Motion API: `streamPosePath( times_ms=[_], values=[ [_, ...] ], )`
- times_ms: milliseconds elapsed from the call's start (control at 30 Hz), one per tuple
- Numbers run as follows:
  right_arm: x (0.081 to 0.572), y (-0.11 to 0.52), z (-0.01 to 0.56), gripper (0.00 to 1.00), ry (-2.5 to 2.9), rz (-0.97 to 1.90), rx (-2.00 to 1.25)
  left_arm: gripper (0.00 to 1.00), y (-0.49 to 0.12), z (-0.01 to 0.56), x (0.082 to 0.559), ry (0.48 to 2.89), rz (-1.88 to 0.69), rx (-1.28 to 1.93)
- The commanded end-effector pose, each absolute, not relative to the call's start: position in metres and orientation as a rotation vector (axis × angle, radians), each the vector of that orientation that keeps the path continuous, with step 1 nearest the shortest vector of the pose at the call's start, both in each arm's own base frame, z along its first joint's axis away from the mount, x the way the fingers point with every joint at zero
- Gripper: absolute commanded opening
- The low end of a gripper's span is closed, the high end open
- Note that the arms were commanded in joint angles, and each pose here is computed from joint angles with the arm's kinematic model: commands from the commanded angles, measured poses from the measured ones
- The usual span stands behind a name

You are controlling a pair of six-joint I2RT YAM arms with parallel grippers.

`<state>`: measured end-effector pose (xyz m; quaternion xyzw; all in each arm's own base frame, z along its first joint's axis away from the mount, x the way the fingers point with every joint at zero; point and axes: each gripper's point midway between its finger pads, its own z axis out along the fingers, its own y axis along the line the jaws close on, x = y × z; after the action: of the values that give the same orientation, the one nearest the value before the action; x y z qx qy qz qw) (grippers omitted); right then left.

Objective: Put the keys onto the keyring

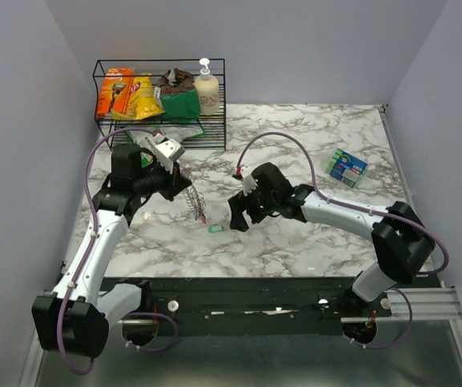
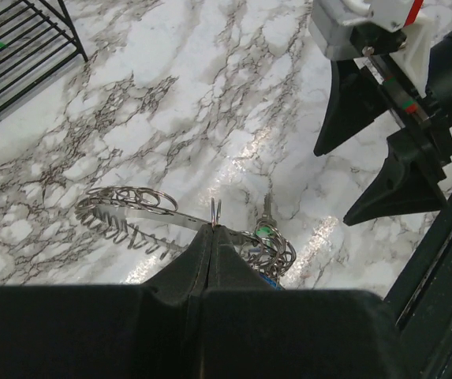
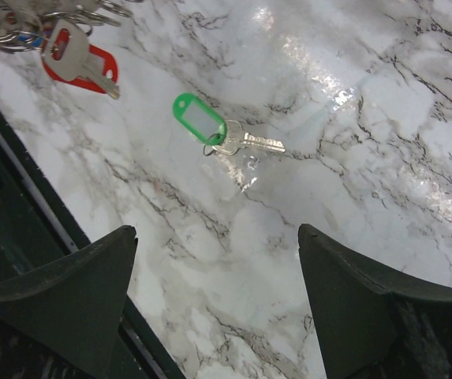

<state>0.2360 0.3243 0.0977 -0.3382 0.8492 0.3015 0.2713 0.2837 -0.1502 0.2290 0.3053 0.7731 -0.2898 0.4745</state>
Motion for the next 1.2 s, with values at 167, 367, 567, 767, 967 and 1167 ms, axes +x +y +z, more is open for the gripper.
streamPosePath(
  times_ms=[167, 367, 567, 767, 967, 1167],
  values=[
    [0.254, 0.352, 0.075, 0.77, 2.364, 0.687, -0.902, 0.00, -0.123, 0.256, 0.297, 1.790, -0.497, 0.619],
    [0.253, 0.366, 0.066, 0.70, 2.380, 0.704, -0.937, 0.00, -0.117, 0.262, 0.295, 1.762, -0.456, 0.599],
    [0.245, 0.376, 0.056, 0.63, 2.406, 0.736, -0.979, 0.00, -0.111, 0.263, 0.297, 1.753, -0.411, 0.574],
    [0.238, 0.385, 0.045, 0.57, 2.446, 0.756, -1.009, 0.00, -0.107, 0.265, 0.300, 1.748, -0.386, 0.555],
    [0.232, 0.386, 0.032, 0.49, 2.492, 0.748, -1.016, 0.00, -0.108, 0.267, 0.300, 1.737, -0.390, 0.559],
    [0.231, 0.384, 0.021, 0.37, 2.523, 0.728, -1.020, 0.00, -0.110, 0.266, 0.300, 1.736, -0.402, 0.566]
  ],
)
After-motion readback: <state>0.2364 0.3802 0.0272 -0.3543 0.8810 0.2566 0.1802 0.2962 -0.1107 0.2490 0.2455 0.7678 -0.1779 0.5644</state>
